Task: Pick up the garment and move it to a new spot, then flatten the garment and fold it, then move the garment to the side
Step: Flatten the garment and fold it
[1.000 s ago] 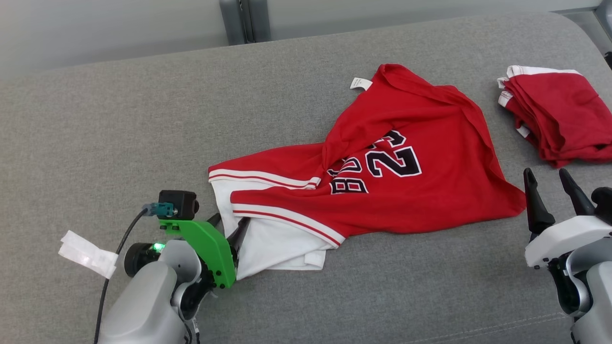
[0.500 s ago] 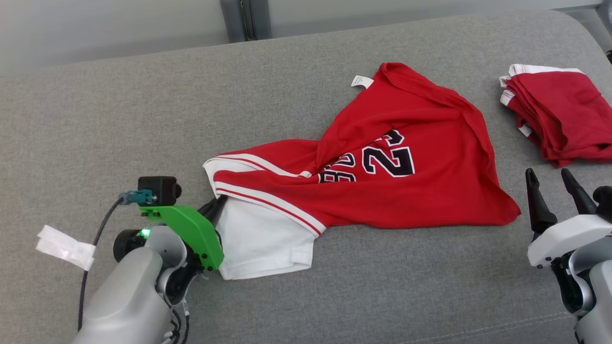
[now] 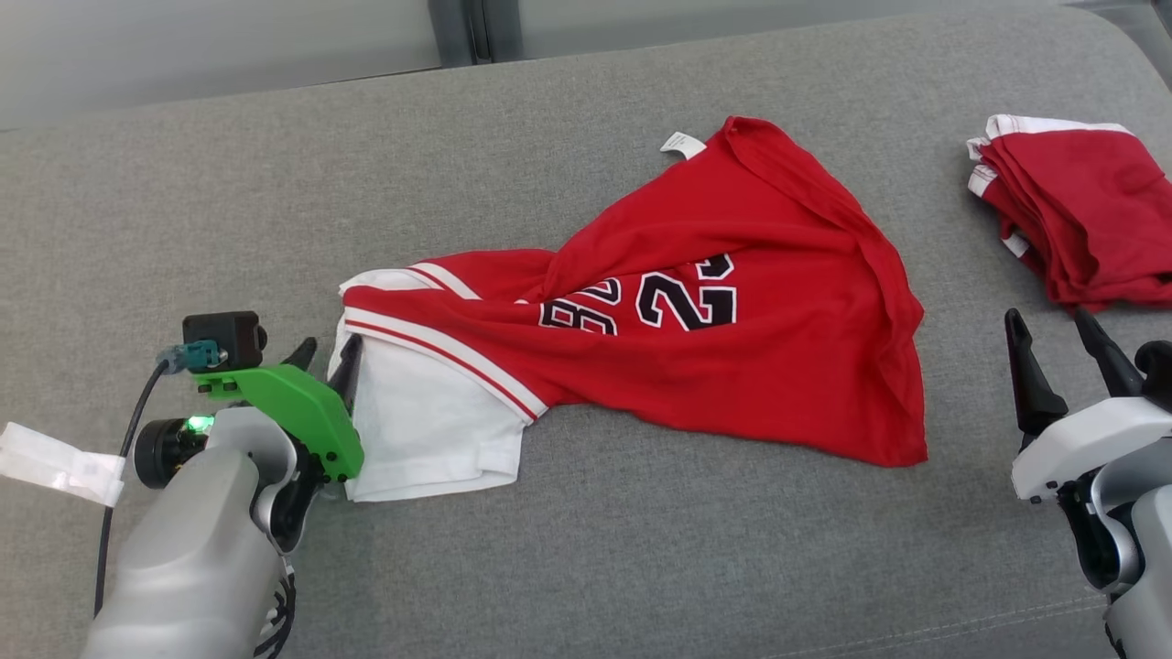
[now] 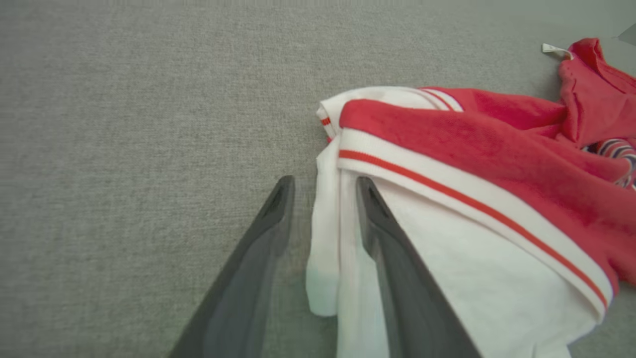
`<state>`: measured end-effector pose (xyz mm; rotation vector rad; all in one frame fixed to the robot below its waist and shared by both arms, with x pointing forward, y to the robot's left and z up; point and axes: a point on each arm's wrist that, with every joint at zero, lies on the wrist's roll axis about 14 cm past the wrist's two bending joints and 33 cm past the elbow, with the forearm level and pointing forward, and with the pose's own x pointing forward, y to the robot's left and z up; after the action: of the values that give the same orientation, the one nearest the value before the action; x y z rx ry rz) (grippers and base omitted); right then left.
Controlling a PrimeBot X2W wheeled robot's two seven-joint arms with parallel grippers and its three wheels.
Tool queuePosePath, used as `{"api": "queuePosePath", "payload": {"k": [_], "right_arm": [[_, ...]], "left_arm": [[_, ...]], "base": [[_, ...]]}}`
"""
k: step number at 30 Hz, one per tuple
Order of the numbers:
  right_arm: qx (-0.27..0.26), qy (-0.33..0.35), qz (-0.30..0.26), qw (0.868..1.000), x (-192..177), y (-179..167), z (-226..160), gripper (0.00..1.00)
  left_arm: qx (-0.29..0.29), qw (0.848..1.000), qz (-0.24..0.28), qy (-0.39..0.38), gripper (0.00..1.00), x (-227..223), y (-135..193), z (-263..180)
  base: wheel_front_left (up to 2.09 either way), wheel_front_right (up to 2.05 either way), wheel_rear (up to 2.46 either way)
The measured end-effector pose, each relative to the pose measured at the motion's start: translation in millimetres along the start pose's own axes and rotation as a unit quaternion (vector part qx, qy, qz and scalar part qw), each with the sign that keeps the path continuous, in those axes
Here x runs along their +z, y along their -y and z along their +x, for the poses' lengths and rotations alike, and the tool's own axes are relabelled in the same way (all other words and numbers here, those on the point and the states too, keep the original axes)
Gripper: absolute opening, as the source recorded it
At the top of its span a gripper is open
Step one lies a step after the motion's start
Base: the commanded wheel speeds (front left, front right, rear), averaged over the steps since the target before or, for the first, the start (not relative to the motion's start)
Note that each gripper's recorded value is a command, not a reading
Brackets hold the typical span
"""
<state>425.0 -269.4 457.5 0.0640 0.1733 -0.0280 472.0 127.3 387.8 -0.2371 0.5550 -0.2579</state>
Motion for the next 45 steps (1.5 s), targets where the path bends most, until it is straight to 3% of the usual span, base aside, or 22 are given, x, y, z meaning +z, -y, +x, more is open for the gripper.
{"api": "queuePosePath", "payload": {"k": [11, 21, 39, 40, 42, 43, 44, 45], "right_arm": [[0.006, 0.030, 0.020, 0.999, 9.4, -9.6, -25.5, 1.00], [0.044, 0.001, 0.027, 0.999, -25.0, -37.3, -62.6, 1.00], [0.092, -0.114, 0.006, 0.989, -70.8, -75.8, -37.8, 1.00], [0.091, -0.118, 0.005, 0.989, -71.7, -75.7, -36.2, 0.90], [0.089, -0.121, 0.006, 0.989, -73.4, -75.0, -34.6, 0.49], [0.085, -0.126, 0.008, 0.988, -75.6, -73.1, -34.1, 0.36], [0.082, -0.129, 0.008, 0.988, -76.7, -71.5, -33.6, 0.00], [0.080, -0.128, 0.009, 0.988, -76.6, -70.6, -32.9, 0.00]], "left_arm": [[0.022, 0.991, 0.055, 0.123, 1.00, 40.4, -13.8, -42.2], [0.075, 0.969, 0.039, 0.231, 1.00, 47.4, -13.1, -109.9], [0.085, 0.967, 0.022, 0.238, 1.00, 16.4, 1.2, -135.5], [0.087, 0.967, 0.021, 0.238, 1.00, 16.5, -0.1, -136.0], [0.089, 0.967, 0.021, 0.238, 1.00, 16.1, -1.7, -136.7], [0.090, 0.967, 0.021, 0.238, 1.00, 15.8, -2.5, -137.1], [0.091, 0.967, 0.020, 0.238, 1.00, 15.9, -3.4, -137.4], [0.092, 0.967, 0.020, 0.238, 1.00, 15.9, -3.7, -137.5]], "base": [[0.00, 0.00, 0.00], [0.00, 0.00, 0.00], [0.00, 0.00, 0.00], [0.00, 0.00, 0.00], [0.00, 0.00, 0.00], [0.00, 0.00, 0.00], [0.00, 0.00, 0.00], [0.00, 0.00, 0.00]]}}
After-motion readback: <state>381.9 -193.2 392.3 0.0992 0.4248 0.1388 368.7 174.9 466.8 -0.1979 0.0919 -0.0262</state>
